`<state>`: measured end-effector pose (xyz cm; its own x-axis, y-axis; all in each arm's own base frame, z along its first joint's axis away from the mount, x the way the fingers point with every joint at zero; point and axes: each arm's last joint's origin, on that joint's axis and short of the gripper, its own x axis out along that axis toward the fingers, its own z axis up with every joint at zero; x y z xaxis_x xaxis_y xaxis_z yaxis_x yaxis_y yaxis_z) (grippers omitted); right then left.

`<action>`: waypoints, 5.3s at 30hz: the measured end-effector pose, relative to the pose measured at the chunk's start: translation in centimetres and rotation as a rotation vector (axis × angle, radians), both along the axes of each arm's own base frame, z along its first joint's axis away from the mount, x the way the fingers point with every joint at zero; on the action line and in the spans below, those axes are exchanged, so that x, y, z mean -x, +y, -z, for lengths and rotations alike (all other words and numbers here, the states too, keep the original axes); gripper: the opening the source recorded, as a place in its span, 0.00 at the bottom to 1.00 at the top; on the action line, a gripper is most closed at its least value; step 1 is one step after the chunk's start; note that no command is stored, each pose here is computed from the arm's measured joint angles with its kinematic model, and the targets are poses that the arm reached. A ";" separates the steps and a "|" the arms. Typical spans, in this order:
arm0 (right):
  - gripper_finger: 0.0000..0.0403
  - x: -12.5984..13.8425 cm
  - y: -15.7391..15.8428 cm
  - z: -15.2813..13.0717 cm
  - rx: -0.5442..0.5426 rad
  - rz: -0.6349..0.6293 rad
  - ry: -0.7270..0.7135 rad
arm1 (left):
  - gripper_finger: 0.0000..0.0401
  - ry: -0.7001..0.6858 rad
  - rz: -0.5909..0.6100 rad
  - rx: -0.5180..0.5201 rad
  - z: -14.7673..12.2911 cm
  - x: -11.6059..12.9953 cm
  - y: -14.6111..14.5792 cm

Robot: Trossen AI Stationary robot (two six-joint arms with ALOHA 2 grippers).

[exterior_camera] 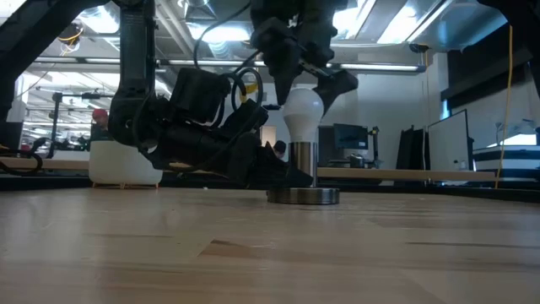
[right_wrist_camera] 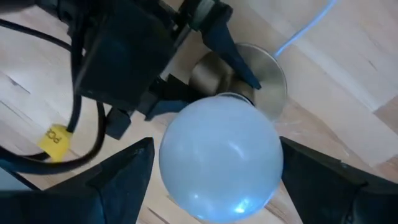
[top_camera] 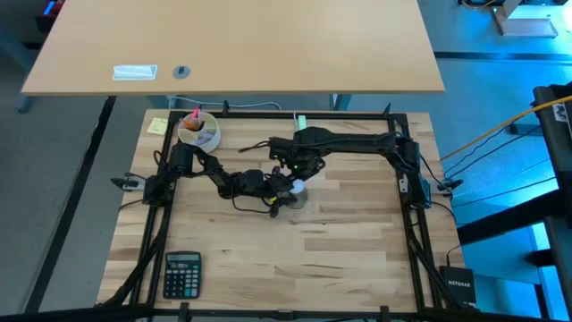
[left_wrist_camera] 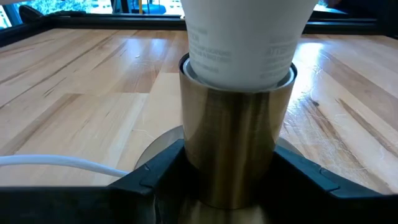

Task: Screw lightbulb
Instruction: Remove the lightbulb from the lamp

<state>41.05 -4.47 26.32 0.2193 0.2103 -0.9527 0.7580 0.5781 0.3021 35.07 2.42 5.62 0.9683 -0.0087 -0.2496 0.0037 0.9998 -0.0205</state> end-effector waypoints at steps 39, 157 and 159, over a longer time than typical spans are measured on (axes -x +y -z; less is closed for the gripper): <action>0.81 -0.3 0.9 0.0 0.390 -1.340 -0.248 | 0.48 0.003 0.000 -0.008 0.1 0.0 0.1; 0.97 0.2 0.5 0.0 -0.004 0.041 0.040 | 0.48 0.022 0.005 -0.007 0.2 0.1 0.1; 0.97 0.3 0.5 0.1 -0.006 0.041 0.052 | 0.48 0.022 0.007 -0.007 0.2 0.1 0.1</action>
<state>40.72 -3.92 26.18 0.1783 0.2077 -0.9618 0.7957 0.5446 0.2652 34.99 2.53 5.40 0.9625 -0.0133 -0.2710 0.0100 0.9999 -0.0136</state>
